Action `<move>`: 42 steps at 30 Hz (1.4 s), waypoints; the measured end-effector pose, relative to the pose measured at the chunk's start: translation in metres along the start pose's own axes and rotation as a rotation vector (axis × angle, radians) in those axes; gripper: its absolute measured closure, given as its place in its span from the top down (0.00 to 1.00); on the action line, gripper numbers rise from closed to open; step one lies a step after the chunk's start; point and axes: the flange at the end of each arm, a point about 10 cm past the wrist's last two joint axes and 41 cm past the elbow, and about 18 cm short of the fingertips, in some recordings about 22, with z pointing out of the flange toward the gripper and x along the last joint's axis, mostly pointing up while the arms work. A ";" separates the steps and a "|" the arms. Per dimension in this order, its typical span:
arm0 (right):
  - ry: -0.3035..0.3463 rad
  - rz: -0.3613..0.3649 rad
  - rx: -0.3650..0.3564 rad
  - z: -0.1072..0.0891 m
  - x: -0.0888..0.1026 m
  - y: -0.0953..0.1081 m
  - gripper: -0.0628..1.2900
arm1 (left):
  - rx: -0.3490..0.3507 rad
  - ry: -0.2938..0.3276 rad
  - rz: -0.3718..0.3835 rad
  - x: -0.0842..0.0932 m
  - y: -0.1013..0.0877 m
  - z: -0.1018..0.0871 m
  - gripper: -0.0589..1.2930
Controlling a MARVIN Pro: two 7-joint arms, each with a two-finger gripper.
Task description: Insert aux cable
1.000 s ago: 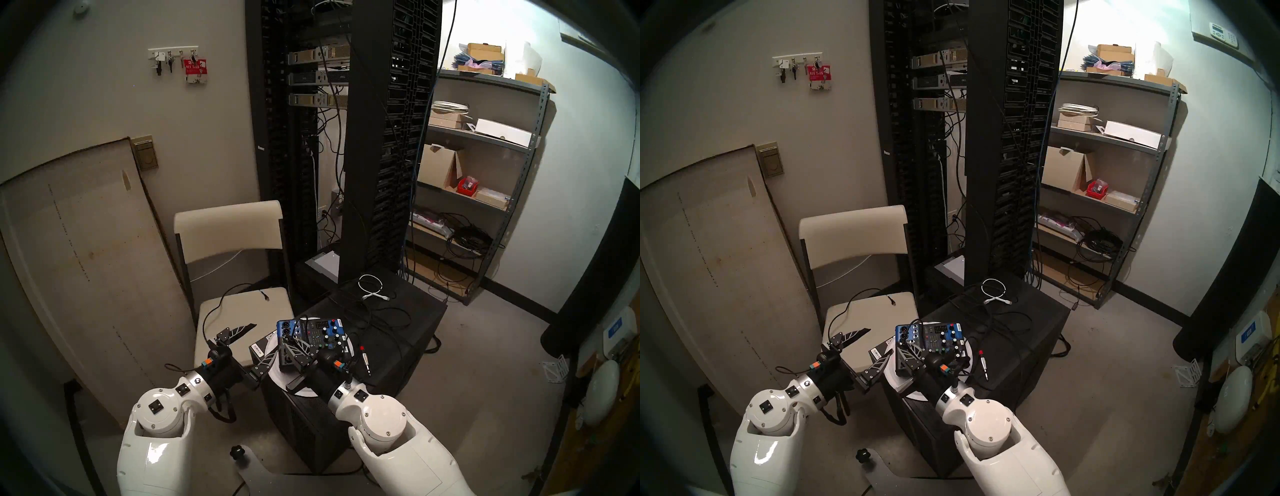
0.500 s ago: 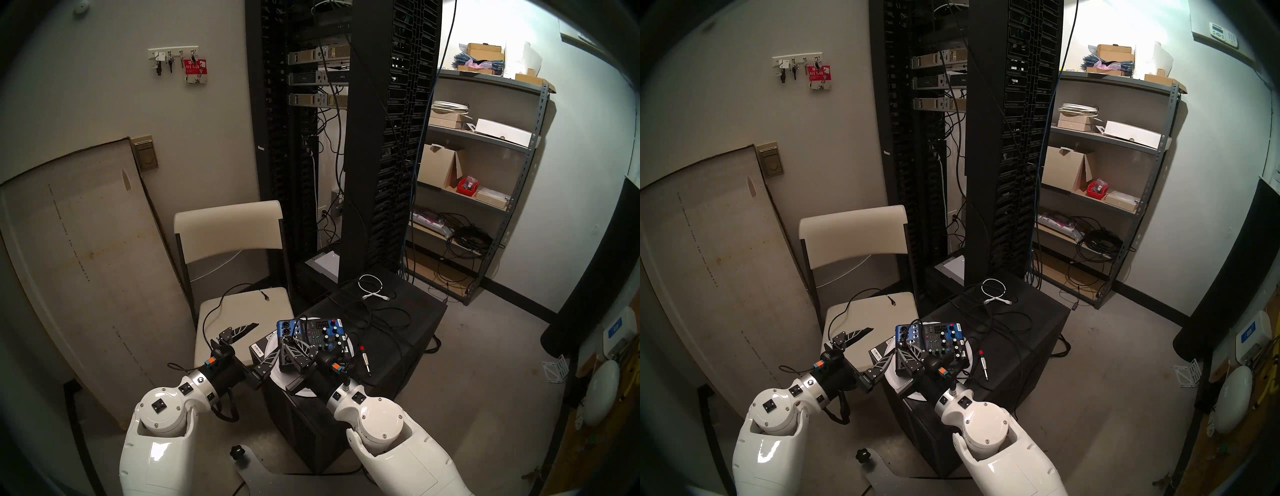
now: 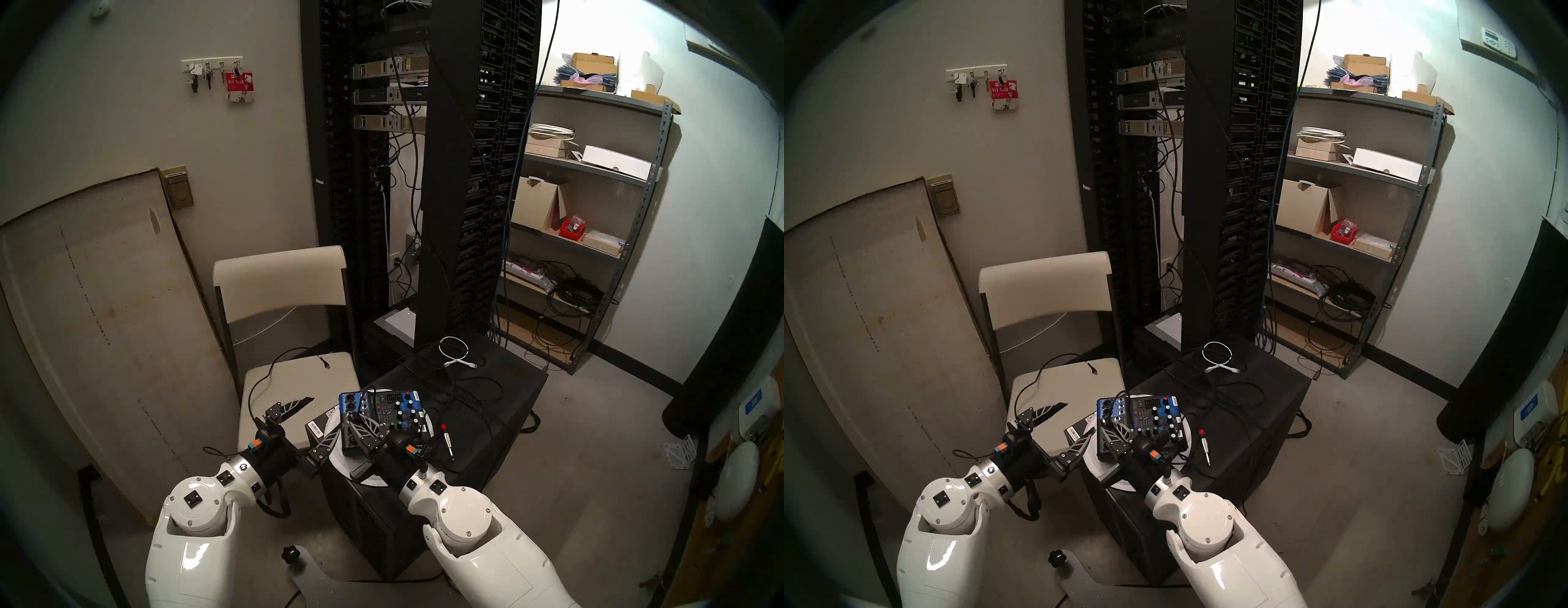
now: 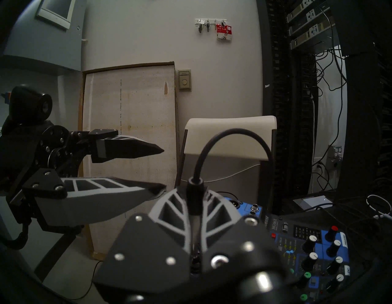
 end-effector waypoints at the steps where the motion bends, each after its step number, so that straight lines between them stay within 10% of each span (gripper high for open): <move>1: 0.000 0.000 0.000 0.001 0.000 0.000 0.07 | 0.002 -0.001 0.001 0.000 -0.001 -0.001 0.92; 42: -0.002 -0.012 0.005 0.001 -0.002 0.004 0.07 | -0.002 0.003 0.006 0.003 -0.001 -0.002 0.92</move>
